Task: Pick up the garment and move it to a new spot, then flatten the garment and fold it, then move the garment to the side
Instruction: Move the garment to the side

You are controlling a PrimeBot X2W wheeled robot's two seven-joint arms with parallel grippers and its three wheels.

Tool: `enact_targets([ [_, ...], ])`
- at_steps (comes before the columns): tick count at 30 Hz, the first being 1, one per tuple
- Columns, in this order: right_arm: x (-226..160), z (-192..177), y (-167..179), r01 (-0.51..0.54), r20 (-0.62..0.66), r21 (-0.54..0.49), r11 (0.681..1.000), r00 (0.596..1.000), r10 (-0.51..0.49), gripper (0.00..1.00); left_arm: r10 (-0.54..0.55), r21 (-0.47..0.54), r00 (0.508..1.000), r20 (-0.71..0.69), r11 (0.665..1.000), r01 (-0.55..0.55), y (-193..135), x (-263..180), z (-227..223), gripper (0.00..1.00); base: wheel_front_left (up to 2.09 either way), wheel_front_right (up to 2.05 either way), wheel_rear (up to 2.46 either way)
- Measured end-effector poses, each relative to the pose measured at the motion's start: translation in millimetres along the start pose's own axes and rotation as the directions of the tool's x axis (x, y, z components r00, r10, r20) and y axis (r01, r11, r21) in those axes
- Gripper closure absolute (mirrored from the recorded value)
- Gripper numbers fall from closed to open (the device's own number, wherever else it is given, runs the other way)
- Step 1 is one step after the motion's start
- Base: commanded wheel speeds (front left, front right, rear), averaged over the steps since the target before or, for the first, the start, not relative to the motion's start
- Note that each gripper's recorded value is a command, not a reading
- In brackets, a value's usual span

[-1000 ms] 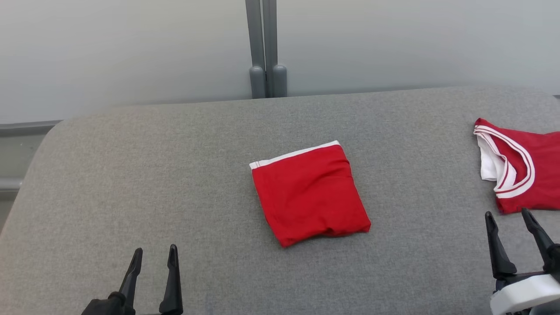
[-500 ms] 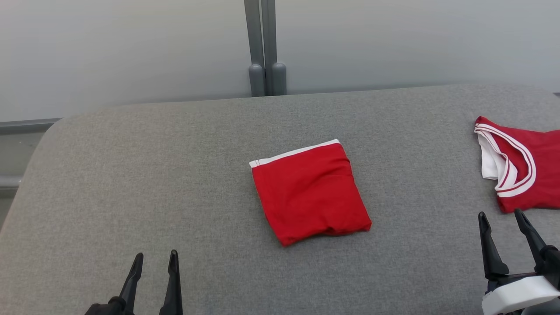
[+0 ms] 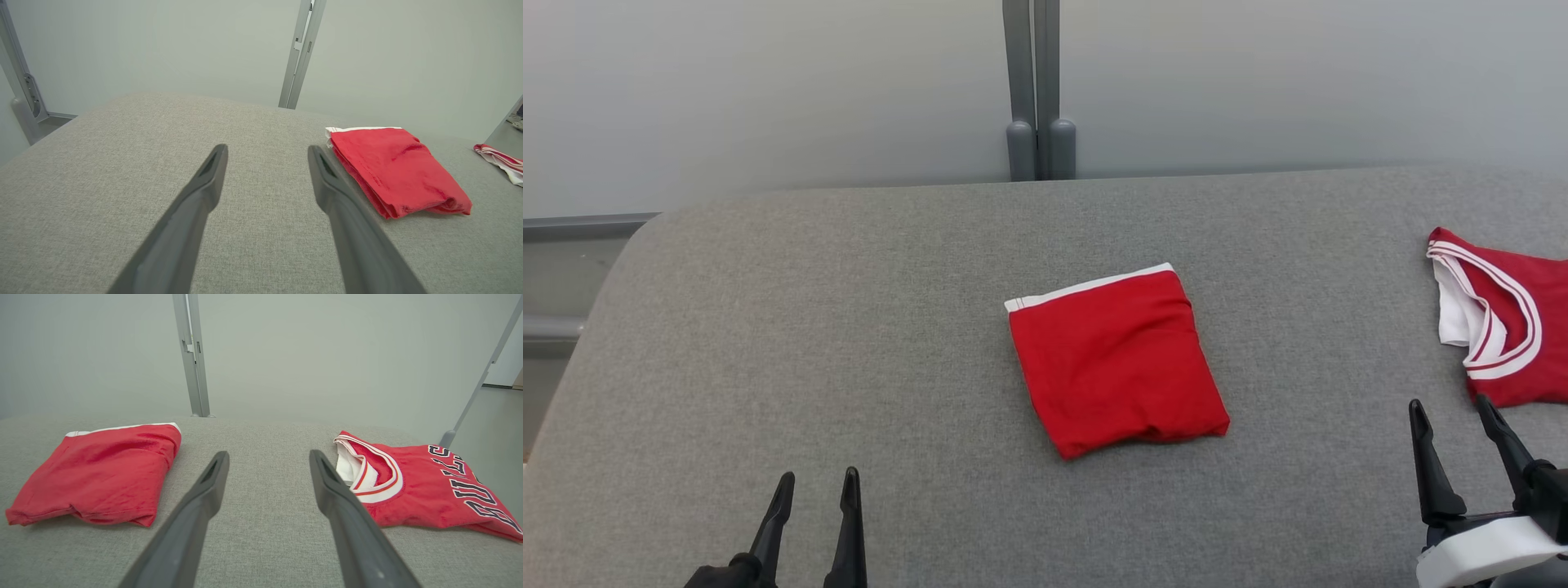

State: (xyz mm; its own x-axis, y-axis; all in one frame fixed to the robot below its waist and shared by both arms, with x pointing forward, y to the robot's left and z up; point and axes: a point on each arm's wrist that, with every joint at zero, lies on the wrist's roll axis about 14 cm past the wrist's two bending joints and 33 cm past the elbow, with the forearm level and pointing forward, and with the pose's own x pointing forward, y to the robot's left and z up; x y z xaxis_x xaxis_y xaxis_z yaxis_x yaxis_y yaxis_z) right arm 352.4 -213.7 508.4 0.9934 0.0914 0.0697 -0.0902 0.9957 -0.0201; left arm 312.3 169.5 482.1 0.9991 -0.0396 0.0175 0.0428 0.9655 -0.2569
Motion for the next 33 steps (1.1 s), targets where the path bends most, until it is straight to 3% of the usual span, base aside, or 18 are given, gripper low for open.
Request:
enact_targets([
  [12, 9, 4, 11, -0.032, 0.017, 0.014, 0.999, 0.999, 0.031, 0.00, 0.016, 0.008, 1.000, 0.009, 1.000, -0.016, 5, -4, 3, 0.00, 0.00, 0.00, 0.00],
  [15, 19, 5, 24, -0.064, 0.025, 0.064, 0.996, 0.998, 0.062, 0.00, 0.022, 0.009, 1.000, 0.005, 1.000, -0.022, 6, -4, 2, 0.00, 0.00, 0.00, 0.00],
  [18, 31, -11, 52, -0.154, -0.038, 0.101, 0.983, 0.987, 0.158, 0.00, 0.020, 0.009, 1.000, -0.002, 1.000, -0.020, 6, -3, 0, 0.00, 0.00, 0.00, 0.00],
  [23, 73, -34, 87, -0.248, -0.226, 0.180, 0.952, 0.931, 0.286, 0.00, -0.007, 0.003, 1.000, 0.003, 1.000, 0.007, -3, 14, 2, 0.00, 0.00, 0.00, 0.00],
  [27, 93, -62, 113, -0.274, -0.380, 0.267, 0.924, 0.851, 0.362, 0.00, -0.005, -0.027, 1.000, -0.001, 1.000, 0.005, -7, 20, 0, 0.00, 0.00, 0.00, 0.00],
  [33, 114, -90, 138, -0.257, -0.489, 0.372, 0.892, 0.762, 0.424, 0.00, 0.067, -0.061, 0.998, -0.013, 0.996, -0.067, 5, 13, -3, 0.00, 0.00, 0.00, 0.00],
])
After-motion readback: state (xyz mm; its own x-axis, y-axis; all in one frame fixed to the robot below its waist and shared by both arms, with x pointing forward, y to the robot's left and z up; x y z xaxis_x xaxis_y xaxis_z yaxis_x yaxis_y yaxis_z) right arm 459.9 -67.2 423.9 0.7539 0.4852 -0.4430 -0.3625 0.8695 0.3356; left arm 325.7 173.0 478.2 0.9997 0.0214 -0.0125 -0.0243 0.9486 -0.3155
